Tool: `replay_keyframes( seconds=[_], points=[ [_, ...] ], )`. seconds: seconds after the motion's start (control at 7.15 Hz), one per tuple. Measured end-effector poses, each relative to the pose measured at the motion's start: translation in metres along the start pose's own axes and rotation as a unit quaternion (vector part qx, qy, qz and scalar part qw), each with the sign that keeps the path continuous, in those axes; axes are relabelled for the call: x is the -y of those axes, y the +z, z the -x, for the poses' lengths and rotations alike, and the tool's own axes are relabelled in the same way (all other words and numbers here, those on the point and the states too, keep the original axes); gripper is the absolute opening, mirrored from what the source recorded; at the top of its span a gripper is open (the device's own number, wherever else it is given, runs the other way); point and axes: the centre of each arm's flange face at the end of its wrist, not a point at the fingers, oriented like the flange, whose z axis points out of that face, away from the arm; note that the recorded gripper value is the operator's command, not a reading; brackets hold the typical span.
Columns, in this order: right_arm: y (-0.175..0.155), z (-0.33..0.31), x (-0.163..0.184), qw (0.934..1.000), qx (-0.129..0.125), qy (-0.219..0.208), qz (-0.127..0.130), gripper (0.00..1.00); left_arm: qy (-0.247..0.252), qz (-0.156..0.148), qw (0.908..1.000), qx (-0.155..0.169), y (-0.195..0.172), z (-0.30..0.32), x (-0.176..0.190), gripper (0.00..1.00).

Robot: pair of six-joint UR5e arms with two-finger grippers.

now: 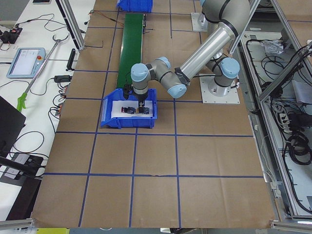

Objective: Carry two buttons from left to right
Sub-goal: 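Lower the left gripper and grasp the yellow-capped button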

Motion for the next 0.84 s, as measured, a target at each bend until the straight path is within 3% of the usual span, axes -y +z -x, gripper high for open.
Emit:
replay_keyframes(
  seconds=[0.56, 0.84],
  points=[
    [0.0, 0.0, 0.0, 1.0, 0.001, 0.0, -0.001, 1.0, -0.002, -0.001, 1.0, 0.006, 0.036, 0.002, -0.011, 0.97],
    [0.0, 0.0, 0.0, 1.0, 0.001, 0.0, -0.001, 1.0, -0.006, -0.005, 0.9999, 0.009, 0.032, 0.004, -0.013, 0.51]
  ],
)
